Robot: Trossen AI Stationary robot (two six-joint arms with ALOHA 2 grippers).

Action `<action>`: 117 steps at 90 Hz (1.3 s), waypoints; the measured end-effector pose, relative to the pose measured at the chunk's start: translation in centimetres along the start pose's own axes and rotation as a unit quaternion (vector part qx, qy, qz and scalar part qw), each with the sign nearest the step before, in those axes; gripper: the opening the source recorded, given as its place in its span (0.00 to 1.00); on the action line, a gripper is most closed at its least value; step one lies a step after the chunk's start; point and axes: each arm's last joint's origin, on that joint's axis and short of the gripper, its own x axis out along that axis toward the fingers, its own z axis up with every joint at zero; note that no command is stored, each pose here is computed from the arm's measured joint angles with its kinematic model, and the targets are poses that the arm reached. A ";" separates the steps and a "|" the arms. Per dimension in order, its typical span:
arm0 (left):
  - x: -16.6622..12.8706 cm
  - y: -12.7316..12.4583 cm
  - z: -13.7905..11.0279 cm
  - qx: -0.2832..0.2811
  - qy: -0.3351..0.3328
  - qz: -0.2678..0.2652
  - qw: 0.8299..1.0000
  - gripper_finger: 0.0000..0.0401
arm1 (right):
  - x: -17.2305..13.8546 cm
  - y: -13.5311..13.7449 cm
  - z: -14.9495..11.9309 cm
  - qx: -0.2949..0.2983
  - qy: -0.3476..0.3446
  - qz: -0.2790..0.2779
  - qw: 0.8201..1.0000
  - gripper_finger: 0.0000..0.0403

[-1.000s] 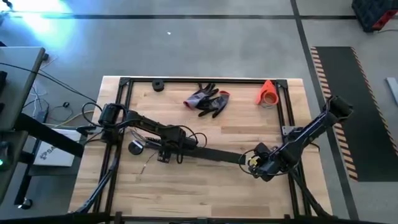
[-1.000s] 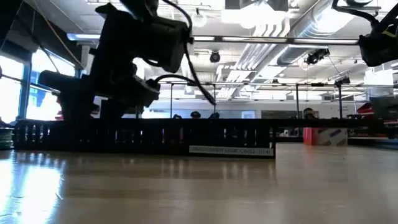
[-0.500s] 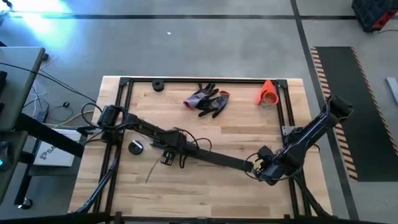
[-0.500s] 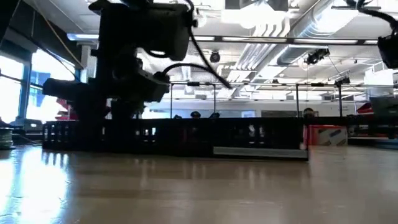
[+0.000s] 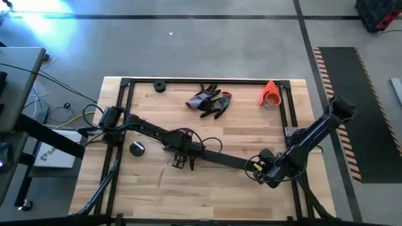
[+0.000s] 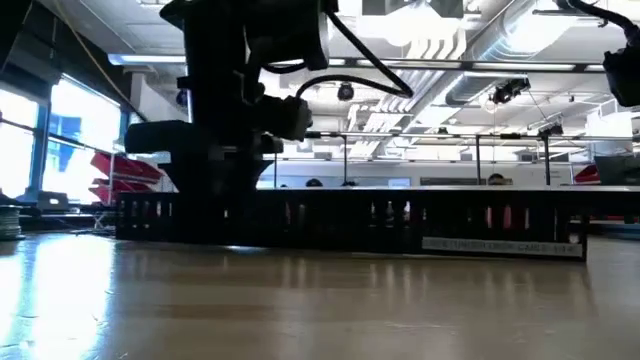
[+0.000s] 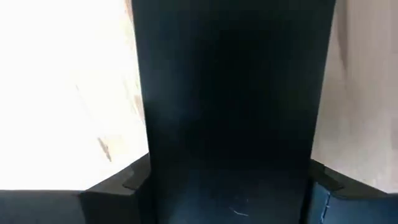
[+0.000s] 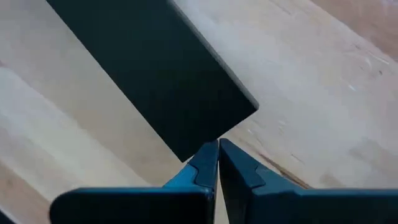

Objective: Ziptie cables
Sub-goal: Close the black cable duct

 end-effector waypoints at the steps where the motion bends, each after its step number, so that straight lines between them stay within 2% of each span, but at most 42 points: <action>1: 0.0 0.0 0.0 0.000 0.000 0.000 1.000 0.53 | 0.0 0.0 0.0 0.000 0.000 0.000 1.000 0.00; 19: 0.0 0.1 -0.1 -0.001 0.006 -0.001 1.000 0.53 | 0.1 0.0 0.5 -0.007 -0.002 -0.003 1.000 0.00; 36: -0.2 0.3 0.4 -0.006 -0.016 0.001 1.000 0.55 | -0.1 -0.8 0.2 0.005 0.027 -0.049 0.998 0.00; 50: -0.3 0.8 -0.4 -0.006 0.025 -0.048 0.999 0.64 | -0.2 -1.2 -0.2 0.008 0.028 -0.066 0.997 0.00; 63: -2.0 1.5 0.1 -0.010 0.040 -0.058 0.997 0.70 | -0.3 -1.3 -0.4 0.009 0.035 -0.069 0.997 0.00; 78: -4.9 2.2 0.7 -0.011 0.063 -0.053 0.997 0.71 | -0.3 -1.3 -0.4 0.005 0.041 -0.072 0.997 0.00; 97: -7.2 2.4 -1.7 -0.005 0.165 -0.058 0.985 0.71 | -0.3 -1.3 -0.5 0.003 0.043 -0.071 0.997 0.00; 117: -6.8 2.5 -4.9 -0.014 0.160 -0.027 0.987 0.72 | -0.3 -1.3 -0.8 -0.008 0.020 -0.061 0.998 0.00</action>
